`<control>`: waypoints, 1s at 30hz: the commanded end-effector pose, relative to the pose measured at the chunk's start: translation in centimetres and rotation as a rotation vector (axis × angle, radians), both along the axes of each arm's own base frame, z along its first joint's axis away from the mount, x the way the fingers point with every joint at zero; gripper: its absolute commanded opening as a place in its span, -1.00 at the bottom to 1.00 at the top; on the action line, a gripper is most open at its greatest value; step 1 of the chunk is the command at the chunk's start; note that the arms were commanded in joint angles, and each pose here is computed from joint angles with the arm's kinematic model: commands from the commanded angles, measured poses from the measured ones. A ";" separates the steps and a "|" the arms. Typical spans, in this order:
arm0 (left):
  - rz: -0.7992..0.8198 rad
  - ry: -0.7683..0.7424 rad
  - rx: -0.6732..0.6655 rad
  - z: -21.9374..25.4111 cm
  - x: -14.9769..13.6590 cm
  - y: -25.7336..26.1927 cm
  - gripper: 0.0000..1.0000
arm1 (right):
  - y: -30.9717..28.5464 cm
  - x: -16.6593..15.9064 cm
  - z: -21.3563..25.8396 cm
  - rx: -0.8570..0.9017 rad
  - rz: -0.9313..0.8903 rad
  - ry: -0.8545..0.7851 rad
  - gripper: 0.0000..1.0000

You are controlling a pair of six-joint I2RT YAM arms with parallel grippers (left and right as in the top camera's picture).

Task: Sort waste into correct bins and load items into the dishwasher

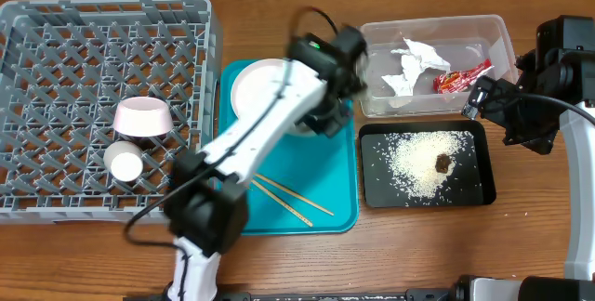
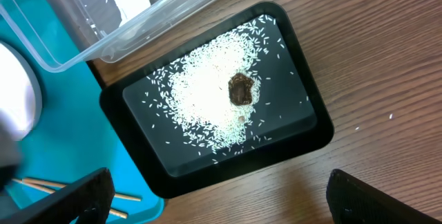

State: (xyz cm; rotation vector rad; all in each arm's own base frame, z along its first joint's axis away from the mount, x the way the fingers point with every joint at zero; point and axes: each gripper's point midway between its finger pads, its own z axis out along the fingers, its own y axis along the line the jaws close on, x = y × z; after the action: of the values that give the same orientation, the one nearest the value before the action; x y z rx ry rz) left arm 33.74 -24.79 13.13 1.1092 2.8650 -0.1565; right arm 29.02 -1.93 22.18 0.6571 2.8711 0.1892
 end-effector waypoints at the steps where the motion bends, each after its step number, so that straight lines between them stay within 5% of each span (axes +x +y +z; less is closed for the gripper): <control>1: 0.132 -0.141 -0.175 7.9 2.6 3.7 -0.92 | -0.2 0.2 0.6 -0.010 -0.002 -0.027 1.00; 10: 0.339 -0.166 -0.758 13.8 8.1 17.4 -0.92 | -0.2 0.2 0.6 -0.010 -0.002 -0.026 1.00; 24: 0.447 -0.216 -1.303 9.3 14.0 28.6 -0.92 | -0.2 0.2 0.6 -0.010 -0.002 -0.026 1.00; 30: 0.552 -0.182 -1.362 5.8 14.8 31.8 -0.92 | -0.2 0.2 0.6 -0.009 -0.005 -0.026 1.00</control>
State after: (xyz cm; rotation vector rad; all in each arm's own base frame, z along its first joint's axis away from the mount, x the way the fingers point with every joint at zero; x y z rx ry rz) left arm 48.34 5.85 19.12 0.0882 2.0135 -1.4367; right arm 29.02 -1.91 22.18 0.6571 2.8715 0.1899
